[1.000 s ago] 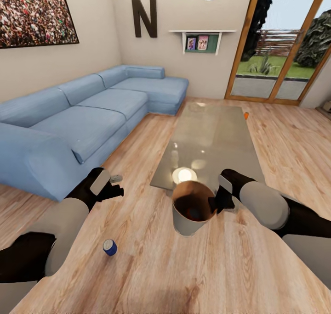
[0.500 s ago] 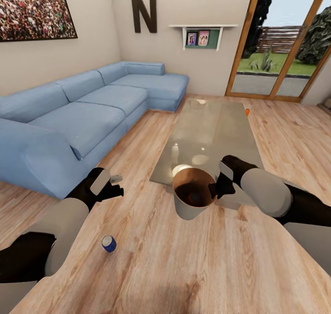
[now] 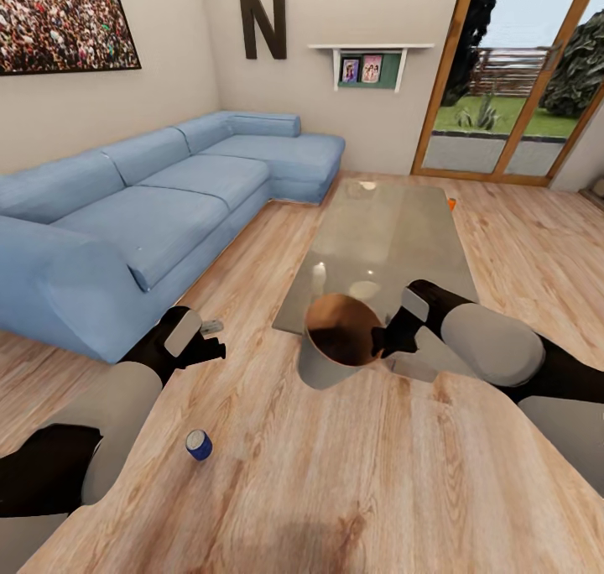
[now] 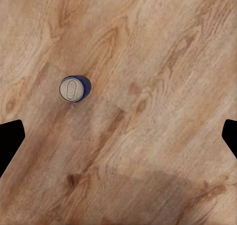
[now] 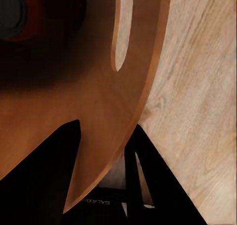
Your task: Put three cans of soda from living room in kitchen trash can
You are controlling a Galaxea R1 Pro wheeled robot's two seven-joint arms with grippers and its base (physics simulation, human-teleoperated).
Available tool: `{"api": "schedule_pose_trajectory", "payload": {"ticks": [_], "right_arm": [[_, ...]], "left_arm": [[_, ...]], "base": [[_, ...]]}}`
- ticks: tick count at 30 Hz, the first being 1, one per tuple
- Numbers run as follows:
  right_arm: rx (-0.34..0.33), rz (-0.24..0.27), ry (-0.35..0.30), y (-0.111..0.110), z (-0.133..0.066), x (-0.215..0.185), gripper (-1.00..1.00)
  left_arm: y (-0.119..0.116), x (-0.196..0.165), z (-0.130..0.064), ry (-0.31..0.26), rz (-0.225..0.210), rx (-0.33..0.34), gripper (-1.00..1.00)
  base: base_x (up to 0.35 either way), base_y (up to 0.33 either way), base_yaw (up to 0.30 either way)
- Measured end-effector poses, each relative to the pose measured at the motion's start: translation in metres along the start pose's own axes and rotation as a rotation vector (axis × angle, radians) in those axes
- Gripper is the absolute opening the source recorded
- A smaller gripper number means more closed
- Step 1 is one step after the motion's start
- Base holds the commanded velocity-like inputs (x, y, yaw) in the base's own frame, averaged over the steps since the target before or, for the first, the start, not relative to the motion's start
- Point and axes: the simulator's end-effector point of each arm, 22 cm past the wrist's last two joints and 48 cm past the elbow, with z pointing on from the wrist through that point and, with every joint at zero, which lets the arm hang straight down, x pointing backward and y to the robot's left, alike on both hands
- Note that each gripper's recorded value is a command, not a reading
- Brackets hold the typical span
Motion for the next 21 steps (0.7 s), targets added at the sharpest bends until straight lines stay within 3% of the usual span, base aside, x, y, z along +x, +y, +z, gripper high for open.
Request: {"api": "schedule_pose_trajectory", "payload": {"ticks": [3,6,12,17,21], "right_arm": [[0.066,-0.045,0.007,-0.008,0.006,0.004,-1.00],[0.172,-0.117,0.016,-0.025,0.015,0.011,-1.00],[0.316,-0.220,0.011,-0.053,0.019,0.012,-1.00],[0.385,-0.273,-0.012,-0.067,0.014,0.003,-1.00],[0.396,-0.285,-0.022,-0.069,0.014,0.001,-1.00]], "left_arm": [[-0.010,0.009,0.005,0.009,0.004,0.019,1.00],[-0.022,0.024,0.013,0.023,0.014,0.036,1.00],[-0.026,0.018,0.012,-0.005,-0.002,0.051,1.00],[-0.026,0.016,0.012,-0.011,-0.006,0.051,1.00],[-0.026,0.016,0.012,-0.011,-0.006,0.051,1.00]], "base": [[0.000,0.000,0.000],[0.000,0.000,0.000],[0.000,0.000,0.000],[0.000,0.000,0.000],[0.000,0.000,0.000]]}}
